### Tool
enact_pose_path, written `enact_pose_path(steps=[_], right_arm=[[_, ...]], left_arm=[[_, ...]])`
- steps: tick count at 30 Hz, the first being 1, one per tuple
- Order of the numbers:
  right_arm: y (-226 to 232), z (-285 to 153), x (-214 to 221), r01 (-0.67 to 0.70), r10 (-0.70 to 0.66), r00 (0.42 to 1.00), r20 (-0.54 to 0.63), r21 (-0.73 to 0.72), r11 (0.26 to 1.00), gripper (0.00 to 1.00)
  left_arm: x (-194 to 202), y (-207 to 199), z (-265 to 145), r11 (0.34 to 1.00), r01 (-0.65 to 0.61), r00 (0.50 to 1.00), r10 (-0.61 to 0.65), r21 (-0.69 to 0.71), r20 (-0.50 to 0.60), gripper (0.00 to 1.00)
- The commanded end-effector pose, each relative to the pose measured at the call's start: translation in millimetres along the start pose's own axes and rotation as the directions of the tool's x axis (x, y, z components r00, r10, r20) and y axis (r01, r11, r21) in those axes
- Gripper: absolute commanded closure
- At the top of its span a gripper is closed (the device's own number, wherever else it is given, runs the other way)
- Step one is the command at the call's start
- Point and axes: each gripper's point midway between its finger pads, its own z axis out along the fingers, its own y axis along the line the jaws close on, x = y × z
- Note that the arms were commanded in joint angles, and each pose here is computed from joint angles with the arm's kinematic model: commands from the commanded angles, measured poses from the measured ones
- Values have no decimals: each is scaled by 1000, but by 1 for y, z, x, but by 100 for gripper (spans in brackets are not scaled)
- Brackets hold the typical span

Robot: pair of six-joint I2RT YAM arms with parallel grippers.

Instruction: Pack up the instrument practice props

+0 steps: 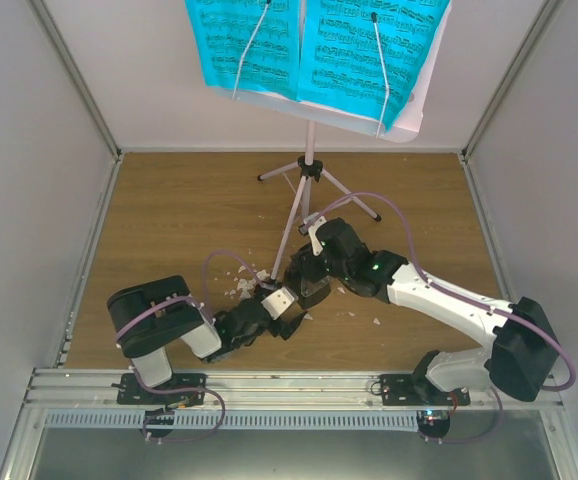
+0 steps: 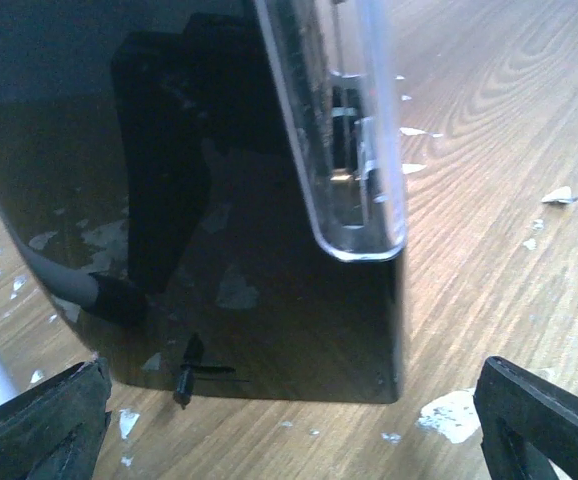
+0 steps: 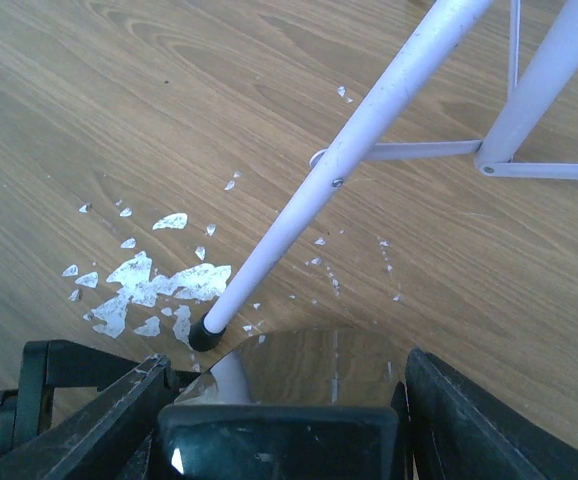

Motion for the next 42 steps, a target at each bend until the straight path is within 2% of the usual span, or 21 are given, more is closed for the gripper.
enact_pose_path(steps=[1, 23, 33, 42], right_arm=[[7, -3, -4, -18, 19, 999, 26, -35, 999, 37], [7, -4, -4, -21, 22, 999, 30, -32, 999, 37], [5, -7, -5, -29, 30, 999, 38, -28, 999, 37], [6, -5, -5, -29, 30, 999, 36, -29, 999, 37]], left_arm=[[-17, 12, 3, 998, 58, 995, -55, -33, 80, 1], [-3, 10, 21, 998, 54, 998, -54, -13, 14, 7], [-1, 11, 27, 997, 75, 997, -75, -23, -4, 16], [1, 12, 29, 996, 79, 997, -80, -33, -12, 28]])
